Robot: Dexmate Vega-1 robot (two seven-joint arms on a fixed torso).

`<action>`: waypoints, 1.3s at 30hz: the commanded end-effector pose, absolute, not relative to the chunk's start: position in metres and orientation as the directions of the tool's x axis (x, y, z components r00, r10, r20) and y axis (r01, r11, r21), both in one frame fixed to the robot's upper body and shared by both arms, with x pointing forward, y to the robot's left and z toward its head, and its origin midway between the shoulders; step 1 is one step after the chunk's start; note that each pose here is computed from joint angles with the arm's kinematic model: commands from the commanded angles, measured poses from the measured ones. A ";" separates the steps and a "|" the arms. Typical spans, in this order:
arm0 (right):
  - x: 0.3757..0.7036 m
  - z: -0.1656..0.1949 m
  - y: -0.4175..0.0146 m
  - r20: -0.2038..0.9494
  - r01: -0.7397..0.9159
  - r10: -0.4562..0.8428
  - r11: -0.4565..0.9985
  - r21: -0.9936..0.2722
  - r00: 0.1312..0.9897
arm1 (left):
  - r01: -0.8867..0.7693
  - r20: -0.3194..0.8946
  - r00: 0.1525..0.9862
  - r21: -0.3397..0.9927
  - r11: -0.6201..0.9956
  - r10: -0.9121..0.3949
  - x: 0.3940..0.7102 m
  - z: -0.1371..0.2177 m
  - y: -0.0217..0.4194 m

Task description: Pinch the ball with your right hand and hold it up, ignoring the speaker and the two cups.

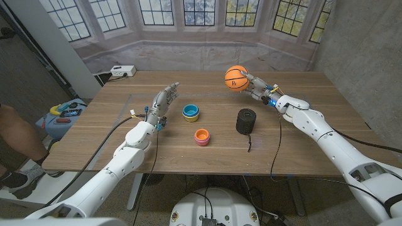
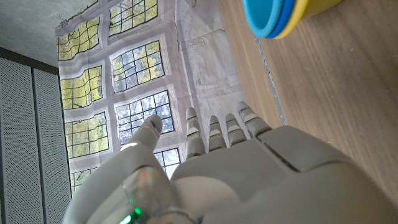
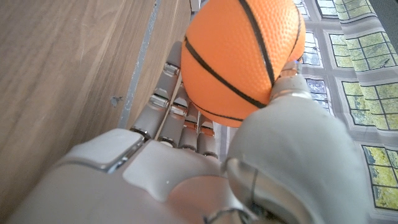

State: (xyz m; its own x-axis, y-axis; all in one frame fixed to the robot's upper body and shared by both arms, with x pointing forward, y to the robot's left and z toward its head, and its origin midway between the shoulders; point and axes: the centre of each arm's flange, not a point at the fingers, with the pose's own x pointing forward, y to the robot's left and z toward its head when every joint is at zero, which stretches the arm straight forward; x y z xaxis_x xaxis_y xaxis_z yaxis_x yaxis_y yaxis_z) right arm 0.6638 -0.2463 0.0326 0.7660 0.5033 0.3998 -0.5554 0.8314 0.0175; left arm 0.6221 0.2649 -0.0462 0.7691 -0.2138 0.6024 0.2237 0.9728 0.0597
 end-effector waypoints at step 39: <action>0.670 0.034 -0.242 0.397 -0.679 0.611 0.732 0.046 0.685 | 0.240 0.601 0.766 0.062 0.969 -0.228 0.631 -0.043 0.270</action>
State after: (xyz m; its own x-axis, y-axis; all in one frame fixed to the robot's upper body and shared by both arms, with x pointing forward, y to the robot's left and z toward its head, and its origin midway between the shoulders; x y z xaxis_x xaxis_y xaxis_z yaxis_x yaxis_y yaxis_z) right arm 0.6695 -0.2419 0.0330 0.6970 0.5974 0.3967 -0.6623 0.7483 0.0367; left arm 0.6296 0.2709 -0.0421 0.7626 -0.2243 0.6067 0.2358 0.9698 0.0622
